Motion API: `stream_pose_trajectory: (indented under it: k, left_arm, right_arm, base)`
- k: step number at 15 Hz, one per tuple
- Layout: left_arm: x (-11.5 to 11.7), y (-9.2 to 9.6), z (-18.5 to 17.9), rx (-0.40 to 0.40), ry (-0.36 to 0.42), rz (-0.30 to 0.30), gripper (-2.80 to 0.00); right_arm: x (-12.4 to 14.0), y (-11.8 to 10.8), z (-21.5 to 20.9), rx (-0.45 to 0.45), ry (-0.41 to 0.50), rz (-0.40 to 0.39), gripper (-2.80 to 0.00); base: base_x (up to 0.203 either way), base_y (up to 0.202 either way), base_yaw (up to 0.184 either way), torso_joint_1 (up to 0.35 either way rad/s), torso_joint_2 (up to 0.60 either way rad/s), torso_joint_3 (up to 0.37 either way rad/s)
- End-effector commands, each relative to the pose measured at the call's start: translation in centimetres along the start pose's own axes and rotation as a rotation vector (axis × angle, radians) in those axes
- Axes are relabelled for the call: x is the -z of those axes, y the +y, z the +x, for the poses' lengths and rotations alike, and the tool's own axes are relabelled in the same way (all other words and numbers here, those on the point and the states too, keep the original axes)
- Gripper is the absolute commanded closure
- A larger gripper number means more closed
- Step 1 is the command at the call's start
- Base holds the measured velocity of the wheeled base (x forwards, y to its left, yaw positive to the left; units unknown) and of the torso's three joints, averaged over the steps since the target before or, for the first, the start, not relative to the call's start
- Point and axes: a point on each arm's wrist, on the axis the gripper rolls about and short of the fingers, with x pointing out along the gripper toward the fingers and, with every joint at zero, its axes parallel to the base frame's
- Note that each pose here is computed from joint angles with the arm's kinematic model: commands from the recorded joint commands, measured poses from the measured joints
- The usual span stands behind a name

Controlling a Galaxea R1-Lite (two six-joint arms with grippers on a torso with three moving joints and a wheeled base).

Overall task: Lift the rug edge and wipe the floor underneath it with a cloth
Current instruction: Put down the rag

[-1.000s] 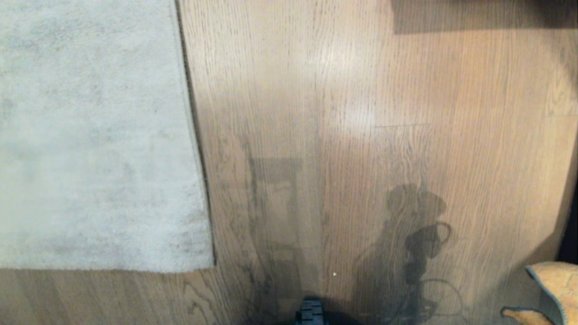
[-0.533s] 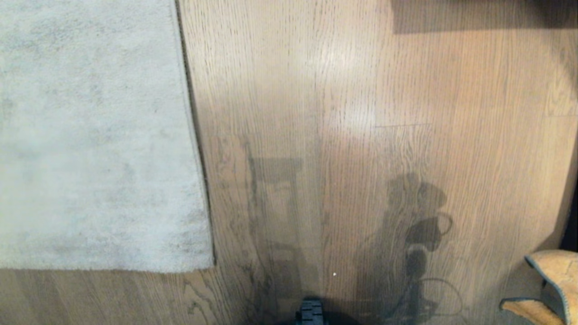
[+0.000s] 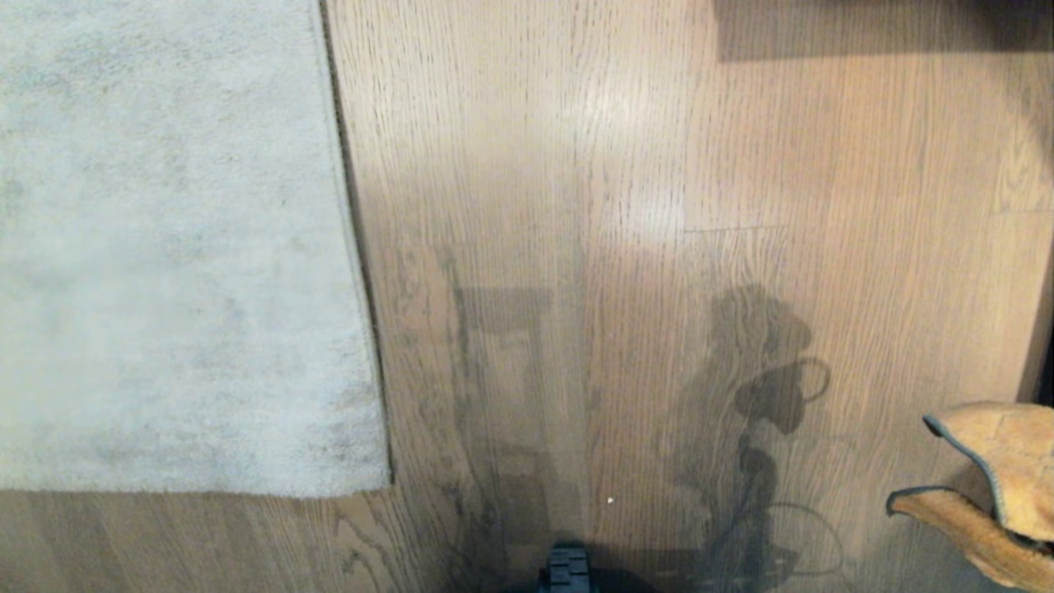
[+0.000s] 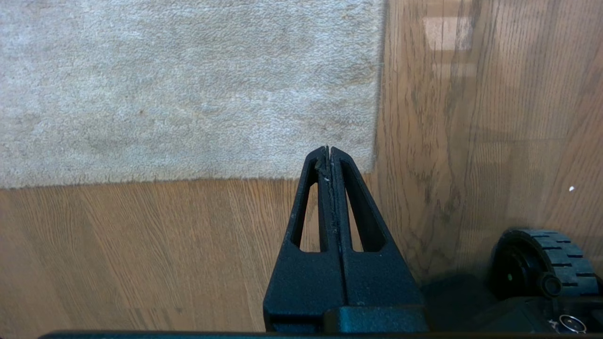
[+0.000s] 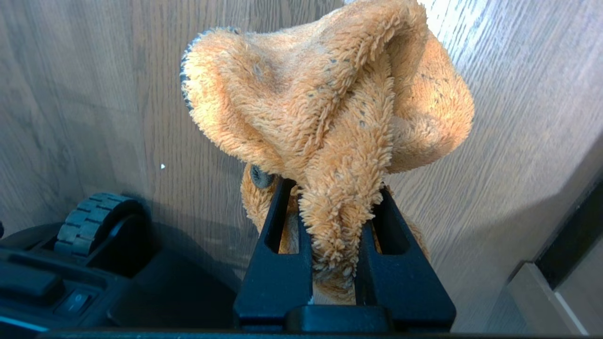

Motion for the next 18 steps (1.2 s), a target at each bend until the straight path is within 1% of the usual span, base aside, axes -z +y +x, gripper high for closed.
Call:
stream_pose_trajectory:
  k: [1, 6, 12, 16, 18]
  left_arm:
    - [0.0, 0.0, 0.0, 0.0, -0.002, 0.0, 0.0]
    - [0.0, 0.0, 0.0, 0.0, -0.002, 0.0, 0.0]
    - [0.0, 0.0, 0.0, 0.0, -0.002, 0.0, 0.0]
    - [0.0, 0.0, 0.0, 0.0, -0.002, 0.0, 0.0]
    - [0.0, 0.0, 0.0, 0.0, -0.002, 0.0, 0.0]
  right_arm:
    - [-0.2, -0.2, 1.6, -0.014, 0.065, 0.002, 0.0]
    - [-0.7, -0.3, 3.7, -0.043, 0.094, -0.001, 0.0]
    - [-0.7, -0.3, 5.5, -0.064, 0.14, 0.001, 0.0]
    - [-0.5, 0.4, 6.7, -0.138, 0.187, -0.008, 0.0]
    - [-0.6, 0.6, 7.7, -0.157, 0.19, -0.012, 0.0]
  base:
    - [0.0, 0.0, 0.0, 0.0, 0.0, 0.0]
    - [0.0, 0.0, 0.0, 0.0, 0.0, 0.0]
    - [0.0, 0.0, 0.0, 0.0, 0.0, 0.0]
    - [0.0, 0.0, 0.0, 0.0, 0.0, 0.0]
    - [0.0, 0.0, 0.0, 0.0, 0.0, 0.0]
